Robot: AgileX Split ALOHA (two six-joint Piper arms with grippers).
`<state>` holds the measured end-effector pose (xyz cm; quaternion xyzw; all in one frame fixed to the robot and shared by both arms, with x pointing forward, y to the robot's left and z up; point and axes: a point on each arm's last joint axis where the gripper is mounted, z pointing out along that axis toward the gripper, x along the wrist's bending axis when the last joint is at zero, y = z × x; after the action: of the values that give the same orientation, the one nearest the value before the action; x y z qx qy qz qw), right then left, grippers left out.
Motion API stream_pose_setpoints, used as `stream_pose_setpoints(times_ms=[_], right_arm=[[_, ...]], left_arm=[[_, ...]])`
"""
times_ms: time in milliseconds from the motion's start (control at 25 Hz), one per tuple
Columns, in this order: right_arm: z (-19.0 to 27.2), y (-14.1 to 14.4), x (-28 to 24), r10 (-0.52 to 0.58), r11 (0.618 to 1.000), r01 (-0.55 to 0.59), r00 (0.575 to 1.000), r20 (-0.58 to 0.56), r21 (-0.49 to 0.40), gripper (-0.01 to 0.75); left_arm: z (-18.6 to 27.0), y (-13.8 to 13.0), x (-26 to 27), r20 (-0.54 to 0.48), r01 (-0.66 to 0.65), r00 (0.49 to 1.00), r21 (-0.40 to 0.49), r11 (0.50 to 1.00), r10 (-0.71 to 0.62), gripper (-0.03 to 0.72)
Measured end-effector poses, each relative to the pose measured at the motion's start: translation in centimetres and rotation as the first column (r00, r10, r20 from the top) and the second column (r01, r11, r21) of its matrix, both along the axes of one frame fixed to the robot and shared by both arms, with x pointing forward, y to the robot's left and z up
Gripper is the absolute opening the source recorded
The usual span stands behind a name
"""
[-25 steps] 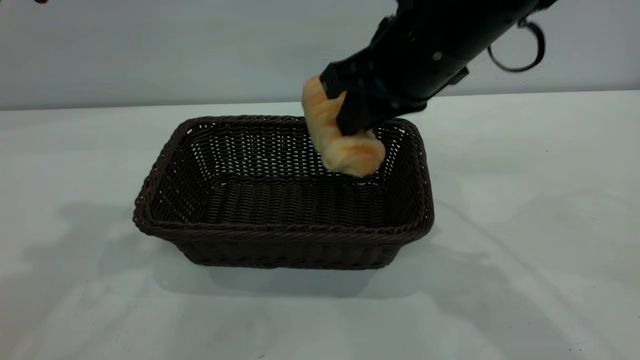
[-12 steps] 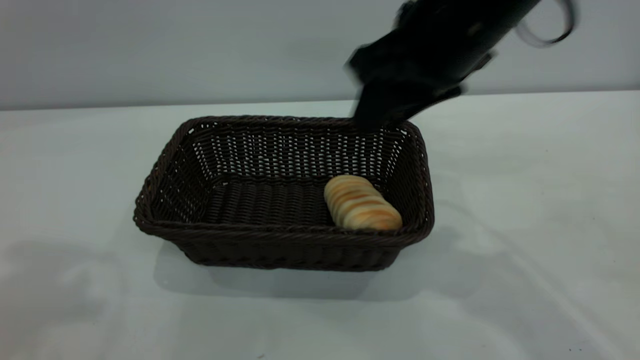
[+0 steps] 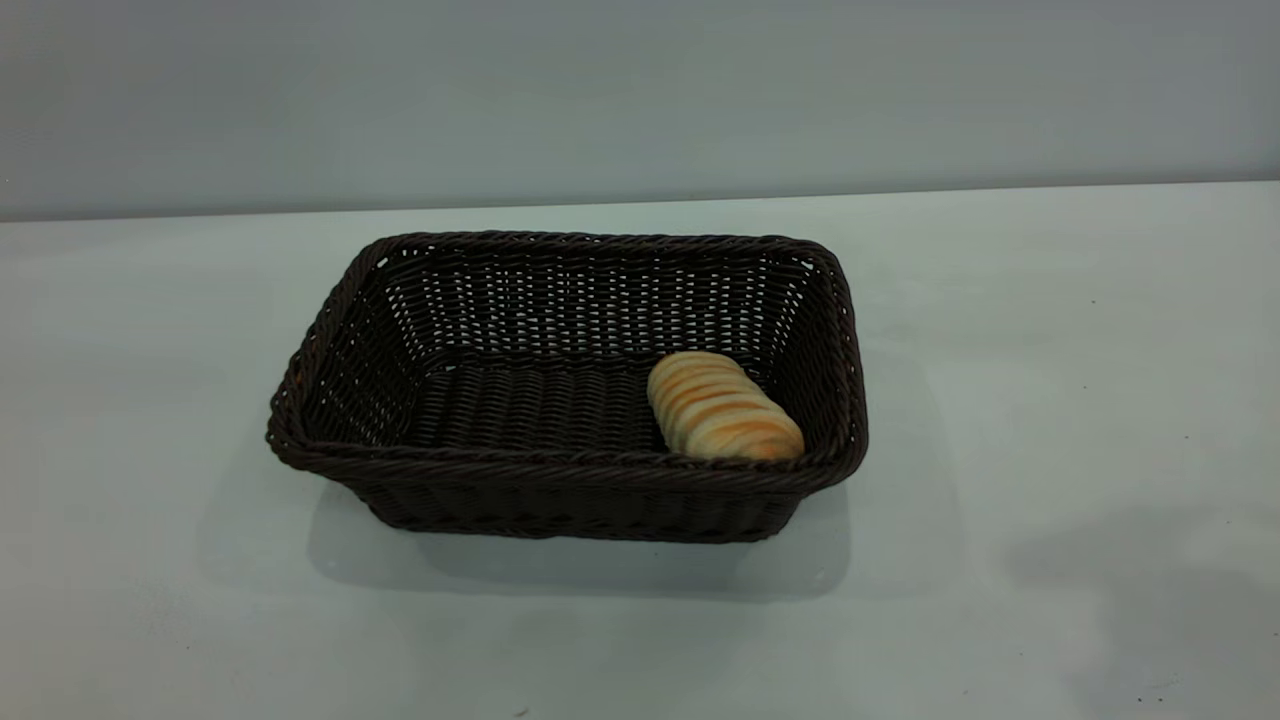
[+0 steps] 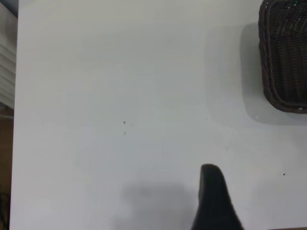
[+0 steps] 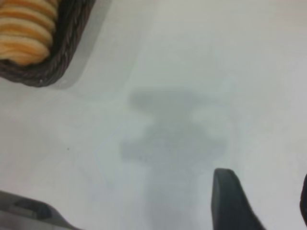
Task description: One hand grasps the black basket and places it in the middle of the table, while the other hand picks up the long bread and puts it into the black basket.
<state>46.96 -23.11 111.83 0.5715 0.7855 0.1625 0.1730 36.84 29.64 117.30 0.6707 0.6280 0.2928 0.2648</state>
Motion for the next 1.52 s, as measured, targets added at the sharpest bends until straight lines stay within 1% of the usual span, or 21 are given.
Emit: stream_pose_setpoints(times_ms=[120, 200, 320, 400, 560, 600, 760, 920, 1040, 1200, 1400, 1520], right_arm=[[2.0, -1.6, -4.7, -0.007, 1.0, 0.005, 0.997, 0.081, 0.028, 0.339], [1.8, -2.4, -7.7, -0.008, 0.999, 0.003, 0.994, 0.105, 0.051, 0.339], [0.8, -3.6, -12.2, -0.007, 0.995, -0.008, 0.989, 0.149, 0.096, 0.339], [0.0, -4.4, -15.1, 0.003, 0.992, -0.028, 0.98, 0.201, 0.123, 0.339], [-2.2, -5.6, -19.4, 0.002, 0.983, -0.054, 0.958, 0.286, 0.173, 0.339], [-2.8, -5.7, -19.9, 0.002, 0.982, -0.058, 0.956, 0.292, 0.181, 0.339], [-4.6, -5.9, -21.4, 0.008, 0.975, -0.077, 0.95, 0.311, 0.21, 0.339], [-5.7, -6.0, -21.9, 0.039, 0.975, -0.108, 0.946, 0.322, 0.196, 0.339], [-6.2, -6.0, -22.0, 0.059, 0.975, -0.129, 0.935, 0.35, 0.181, 0.338], [-6.9, -5.9, -21.8, 0.059, 0.972, -0.142, 0.919, 0.389, 0.186, 0.334], [-7.0, -5.9, -21.7, 0.059, 0.971, -0.143, 0.918, 0.391, 0.19, 0.334], [-7.6, -5.9, -21.7, 0.063, 0.973, -0.139, 0.929, 0.365, 0.185, 0.334]], left_arm=[[-1.3, 0.3, -3.0, 0.044, -0.003, 0.999, -0.009, 1.0, 0.004, 0.544], [-2.0, 0.5, -4.8, 0.076, -0.003, 0.997, -0.013, 1.0, 0.004, 0.544], [-3.0, 0.6, -7.0, 0.109, -0.003, 0.994, -0.025, 1.0, 0.006, 0.544], [-3.8, 0.7, -8.2, 0.131, 0.001, 0.991, -0.035, 0.999, 0.003, 0.544], [-5.7, 0.8, -10.1, 0.138, 0.004, 0.99, -0.044, 0.999, 0.002, 0.544], [-6.1, 0.8, -10.6, 0.143, 0.004, 0.99, -0.045, 0.999, 0.003, 0.544], [-8.3, 0.9, -11.8, 0.136, 0.004, 0.991, -0.048, 0.999, 0.002, 0.544], [-10.0, 1.0, -12.8, 0.162, 0.006, 0.987, -0.051, 0.999, 0.002, 0.544], [-10.8, 1.1, -13.5, 0.192, 0.007, 0.981, -0.054, 0.998, 0.004, 0.544], [-11.3, 1.1, -14.1, 0.224, 0.009, 0.975, -0.057, 0.998, 0.004, 0.544], [-11.6, 1.1, -14.1, 0.223, 0.01, 0.975, -0.058, 0.998, 0.003, 0.544], [-12.5, 1.0, -13.6, 0.204, 0.016, 0.979, -0.065, 0.998, -0.002, 0.544]])
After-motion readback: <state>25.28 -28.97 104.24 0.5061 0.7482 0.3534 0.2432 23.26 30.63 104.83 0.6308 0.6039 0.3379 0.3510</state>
